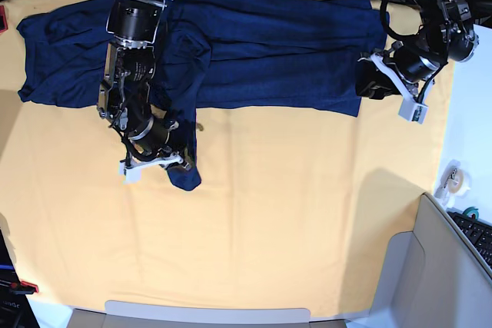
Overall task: Fold the T-shirt properly
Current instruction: 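Lay the sleeve end down and tuck it with the right gripper, then move the right gripper back to the shirt's sleeve end, then grasp the shirt end with the left gripper and push it inward, then fold the gripped shirt end toward the middle with the left gripper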
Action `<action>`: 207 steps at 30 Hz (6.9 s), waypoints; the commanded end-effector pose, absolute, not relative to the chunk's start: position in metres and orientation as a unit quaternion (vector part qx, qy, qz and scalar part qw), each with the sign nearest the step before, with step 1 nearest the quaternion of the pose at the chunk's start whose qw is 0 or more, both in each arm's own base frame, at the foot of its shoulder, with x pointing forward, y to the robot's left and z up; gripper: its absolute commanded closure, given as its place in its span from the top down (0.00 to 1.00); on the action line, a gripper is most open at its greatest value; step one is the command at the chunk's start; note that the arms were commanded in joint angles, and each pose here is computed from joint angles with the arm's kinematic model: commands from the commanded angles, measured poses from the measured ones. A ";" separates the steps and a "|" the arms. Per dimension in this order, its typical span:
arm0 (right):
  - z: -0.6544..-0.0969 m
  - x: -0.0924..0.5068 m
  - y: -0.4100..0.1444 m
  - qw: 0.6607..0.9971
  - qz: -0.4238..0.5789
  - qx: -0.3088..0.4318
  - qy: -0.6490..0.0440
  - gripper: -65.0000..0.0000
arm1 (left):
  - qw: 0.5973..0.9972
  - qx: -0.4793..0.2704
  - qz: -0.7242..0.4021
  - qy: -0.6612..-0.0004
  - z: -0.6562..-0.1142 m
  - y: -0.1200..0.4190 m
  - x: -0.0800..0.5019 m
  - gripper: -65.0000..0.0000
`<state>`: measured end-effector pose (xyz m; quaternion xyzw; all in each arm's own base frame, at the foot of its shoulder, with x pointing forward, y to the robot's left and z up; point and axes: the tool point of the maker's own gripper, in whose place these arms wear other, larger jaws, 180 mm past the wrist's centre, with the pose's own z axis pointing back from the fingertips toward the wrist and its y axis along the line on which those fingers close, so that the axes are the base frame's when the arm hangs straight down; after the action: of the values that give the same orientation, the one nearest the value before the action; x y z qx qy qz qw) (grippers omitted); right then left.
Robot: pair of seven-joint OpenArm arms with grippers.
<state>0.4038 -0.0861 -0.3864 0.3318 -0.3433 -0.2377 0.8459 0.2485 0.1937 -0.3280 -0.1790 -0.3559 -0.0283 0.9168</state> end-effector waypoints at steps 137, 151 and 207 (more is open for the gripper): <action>-0.326 0.281 -0.225 0.859 -0.133 0.251 -0.427 0.71 | 0.893 -0.283 0.126 -0.328 -0.374 0.268 0.229 0.62; -0.325 0.282 -0.226 0.858 -0.133 0.251 -0.427 0.71 | 0.903 -0.306 0.100 -0.284 -0.393 0.235 0.217 0.61; -0.306 0.255 -0.316 0.855 -0.187 0.155 -0.458 0.71 | 0.860 -0.413 -0.149 -0.259 -0.371 0.072 0.226 0.00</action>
<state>0.2511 -0.3121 -0.3181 0.1599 -0.4397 -0.1988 0.8612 0.2144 0.0713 -0.3841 -0.4092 -0.2344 -0.1446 0.8699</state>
